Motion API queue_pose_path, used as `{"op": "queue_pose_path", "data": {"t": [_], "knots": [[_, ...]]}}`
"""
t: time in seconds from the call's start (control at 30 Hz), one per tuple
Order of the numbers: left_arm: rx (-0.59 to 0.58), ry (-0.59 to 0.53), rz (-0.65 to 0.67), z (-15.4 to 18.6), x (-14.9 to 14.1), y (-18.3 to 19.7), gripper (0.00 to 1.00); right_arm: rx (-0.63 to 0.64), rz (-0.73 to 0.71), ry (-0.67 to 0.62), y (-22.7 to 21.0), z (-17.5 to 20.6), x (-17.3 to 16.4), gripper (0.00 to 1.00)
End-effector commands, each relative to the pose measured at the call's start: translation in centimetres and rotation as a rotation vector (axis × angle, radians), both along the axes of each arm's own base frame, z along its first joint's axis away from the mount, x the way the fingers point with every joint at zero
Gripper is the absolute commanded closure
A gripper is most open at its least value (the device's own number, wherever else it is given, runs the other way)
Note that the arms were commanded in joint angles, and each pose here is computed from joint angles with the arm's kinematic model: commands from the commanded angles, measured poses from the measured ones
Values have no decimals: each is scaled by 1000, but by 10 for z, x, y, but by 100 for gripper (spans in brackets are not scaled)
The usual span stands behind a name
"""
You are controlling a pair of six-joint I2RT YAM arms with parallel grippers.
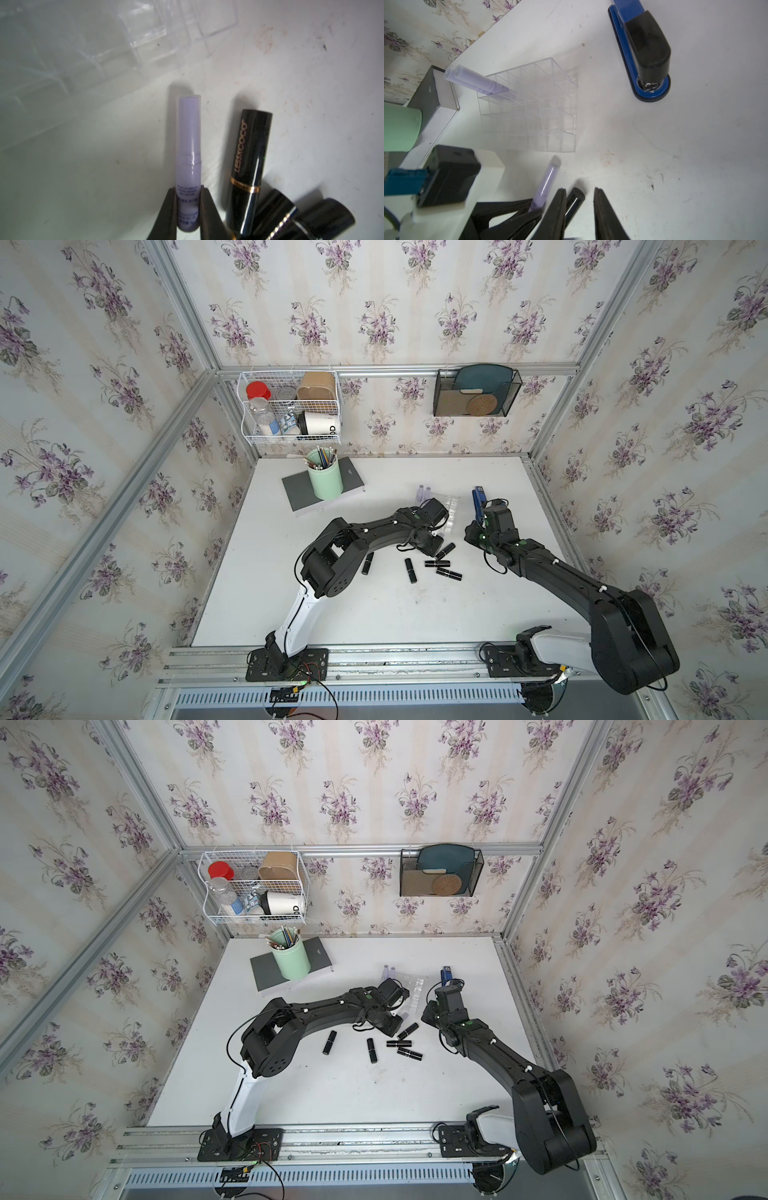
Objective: Arrange the lipsticks in the organizer
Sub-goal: Pick up the lipstick at the center of the board.
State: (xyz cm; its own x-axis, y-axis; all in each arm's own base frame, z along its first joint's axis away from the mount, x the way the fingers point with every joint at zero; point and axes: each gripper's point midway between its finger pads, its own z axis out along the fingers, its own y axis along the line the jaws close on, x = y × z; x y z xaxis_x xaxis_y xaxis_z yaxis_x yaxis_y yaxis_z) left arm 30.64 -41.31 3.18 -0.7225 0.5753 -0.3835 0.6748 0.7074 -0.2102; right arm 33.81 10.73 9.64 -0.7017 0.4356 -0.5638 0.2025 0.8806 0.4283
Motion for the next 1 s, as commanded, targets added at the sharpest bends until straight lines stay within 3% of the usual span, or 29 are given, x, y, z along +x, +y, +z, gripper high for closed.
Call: {"op": "queue_pose_path", "data": {"t": [0.0, 0.2, 0.4, 0.6, 0.73, 0.97], "knots": [[-97, -21, -75, 39, -10, -10, 89, 17, 8, -17, 5, 7, 9, 71], [-225, -62, -165, 96, -31, -9, 100, 12, -1, -33, 4, 18, 13, 72], [-288, -121, -154, 130, -40, 19, 100, 45, 44, -42, 12, 35, 7, 73], [-639, -133, -208, 164, -56, 42, 100, 279, 263, -90, 60, 86, -9, 72], [-889, -221, -265, 191, -67, 52, 100, 427, 419, -90, 88, 119, -28, 68], [-1014, -131, -290, 197, -65, 50, 100, 473, 545, -97, 103, 148, -44, 63]]}}
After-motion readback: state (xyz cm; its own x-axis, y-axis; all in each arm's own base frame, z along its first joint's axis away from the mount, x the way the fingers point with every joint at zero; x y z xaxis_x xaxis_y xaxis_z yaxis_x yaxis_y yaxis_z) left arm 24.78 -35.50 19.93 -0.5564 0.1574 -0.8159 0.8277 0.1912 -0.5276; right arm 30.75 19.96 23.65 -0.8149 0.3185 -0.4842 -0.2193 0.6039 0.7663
